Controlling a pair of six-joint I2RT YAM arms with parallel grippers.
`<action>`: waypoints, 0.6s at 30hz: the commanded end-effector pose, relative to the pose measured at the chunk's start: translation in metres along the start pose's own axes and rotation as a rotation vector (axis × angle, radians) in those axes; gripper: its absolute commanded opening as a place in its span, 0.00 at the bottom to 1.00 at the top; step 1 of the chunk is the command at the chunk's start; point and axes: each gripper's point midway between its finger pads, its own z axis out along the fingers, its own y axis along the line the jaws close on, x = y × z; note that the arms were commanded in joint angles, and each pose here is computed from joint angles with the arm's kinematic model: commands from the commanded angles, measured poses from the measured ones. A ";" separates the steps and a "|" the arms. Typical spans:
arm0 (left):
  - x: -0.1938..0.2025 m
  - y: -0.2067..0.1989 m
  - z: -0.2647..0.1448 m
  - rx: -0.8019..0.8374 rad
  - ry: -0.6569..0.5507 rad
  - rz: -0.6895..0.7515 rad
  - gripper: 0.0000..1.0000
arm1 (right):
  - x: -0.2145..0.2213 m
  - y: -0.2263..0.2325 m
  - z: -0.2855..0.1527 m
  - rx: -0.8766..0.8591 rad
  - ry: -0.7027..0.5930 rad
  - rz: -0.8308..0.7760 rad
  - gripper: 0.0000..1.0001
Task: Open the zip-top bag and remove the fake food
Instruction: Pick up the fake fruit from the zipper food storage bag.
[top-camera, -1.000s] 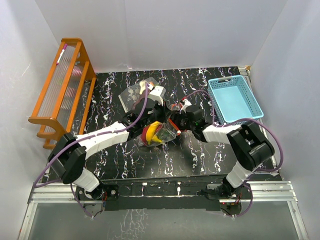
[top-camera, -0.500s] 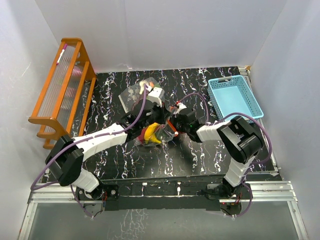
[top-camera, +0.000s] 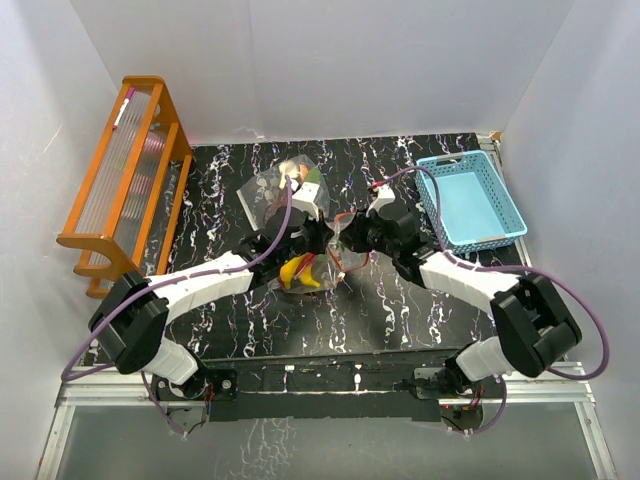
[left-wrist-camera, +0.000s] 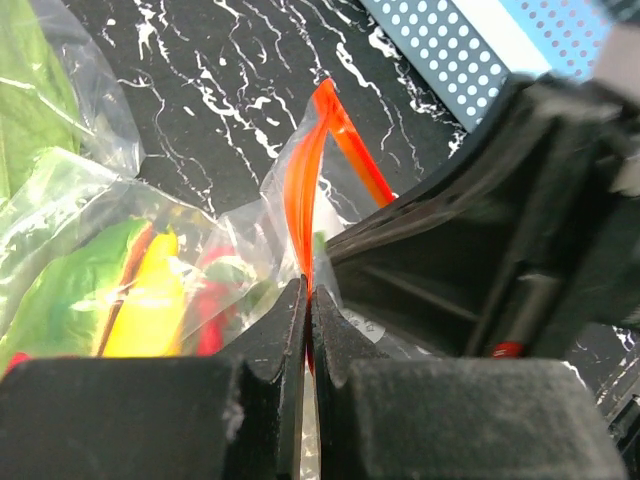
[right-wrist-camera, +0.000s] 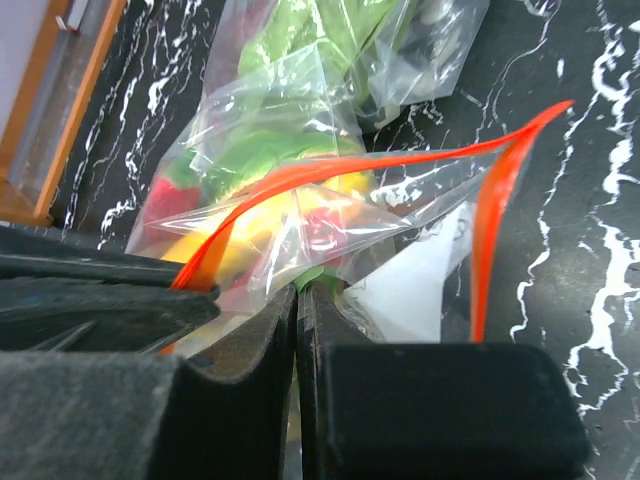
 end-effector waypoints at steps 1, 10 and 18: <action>-0.003 0.009 -0.004 -0.026 -0.025 -0.003 0.00 | -0.029 -0.003 -0.020 0.032 -0.088 -0.038 0.07; 0.013 0.019 0.003 -0.047 0.010 -0.010 0.00 | -0.087 -0.007 -0.067 0.074 -0.226 -0.061 0.07; 0.025 0.024 0.013 -0.045 0.036 -0.024 0.00 | -0.159 -0.022 -0.118 0.140 -0.376 -0.086 0.07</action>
